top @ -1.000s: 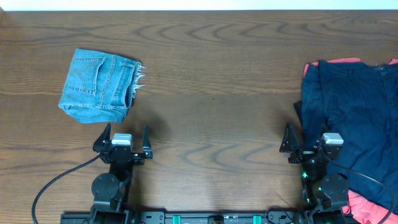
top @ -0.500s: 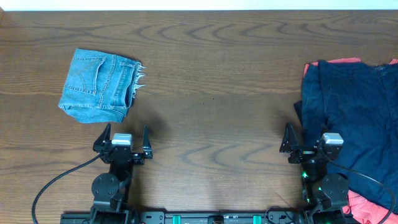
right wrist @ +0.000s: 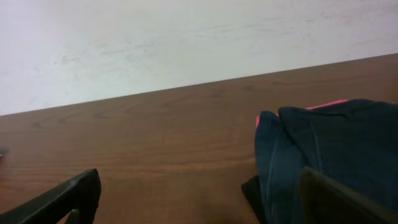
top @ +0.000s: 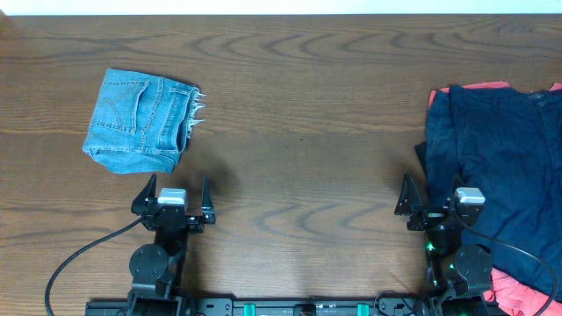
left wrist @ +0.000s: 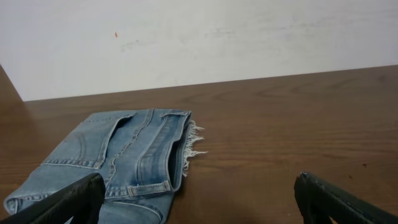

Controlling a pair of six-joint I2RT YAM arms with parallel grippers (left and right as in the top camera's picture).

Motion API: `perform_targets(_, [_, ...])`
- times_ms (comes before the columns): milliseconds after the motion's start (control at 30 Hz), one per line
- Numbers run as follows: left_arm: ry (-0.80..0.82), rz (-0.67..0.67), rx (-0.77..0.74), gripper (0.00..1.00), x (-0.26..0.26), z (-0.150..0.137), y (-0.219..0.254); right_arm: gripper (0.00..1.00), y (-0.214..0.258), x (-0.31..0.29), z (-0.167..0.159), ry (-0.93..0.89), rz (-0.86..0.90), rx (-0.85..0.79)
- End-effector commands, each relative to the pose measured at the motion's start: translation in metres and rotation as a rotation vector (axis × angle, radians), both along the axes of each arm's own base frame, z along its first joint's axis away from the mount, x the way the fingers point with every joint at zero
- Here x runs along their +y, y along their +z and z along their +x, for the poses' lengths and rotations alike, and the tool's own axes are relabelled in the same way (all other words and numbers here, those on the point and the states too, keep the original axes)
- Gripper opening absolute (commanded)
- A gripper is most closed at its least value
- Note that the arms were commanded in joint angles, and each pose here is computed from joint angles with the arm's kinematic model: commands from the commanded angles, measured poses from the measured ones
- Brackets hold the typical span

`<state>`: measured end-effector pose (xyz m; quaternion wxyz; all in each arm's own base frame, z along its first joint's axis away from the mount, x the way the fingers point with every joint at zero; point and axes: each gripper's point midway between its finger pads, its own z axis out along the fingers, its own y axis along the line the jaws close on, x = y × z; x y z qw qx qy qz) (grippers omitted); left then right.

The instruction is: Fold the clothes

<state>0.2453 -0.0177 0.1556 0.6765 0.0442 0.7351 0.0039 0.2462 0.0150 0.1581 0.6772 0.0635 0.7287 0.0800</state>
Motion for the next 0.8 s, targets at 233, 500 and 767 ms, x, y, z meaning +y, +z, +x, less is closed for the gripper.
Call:
perform_targets(233, [0.013, -0.007, 0.003, 0.98, 0.002, 0.0, -0.003, 0.99, 0.007, -0.003, 0.0, -0.01, 0.004, -0.028])
perform_targets(500, [0.012, -0.008, 0.0, 0.98, 0.002, 0.0, -0.002, 0.99, 0.009, -0.001, 0.0, -0.003, 0.006, -0.036])
perform_targets(767, [-0.018, -0.015, -0.044, 0.98, -0.003, 0.0, 0.01, 0.99, 0.018, 0.015, -0.002, 0.094, 0.012, -0.064])
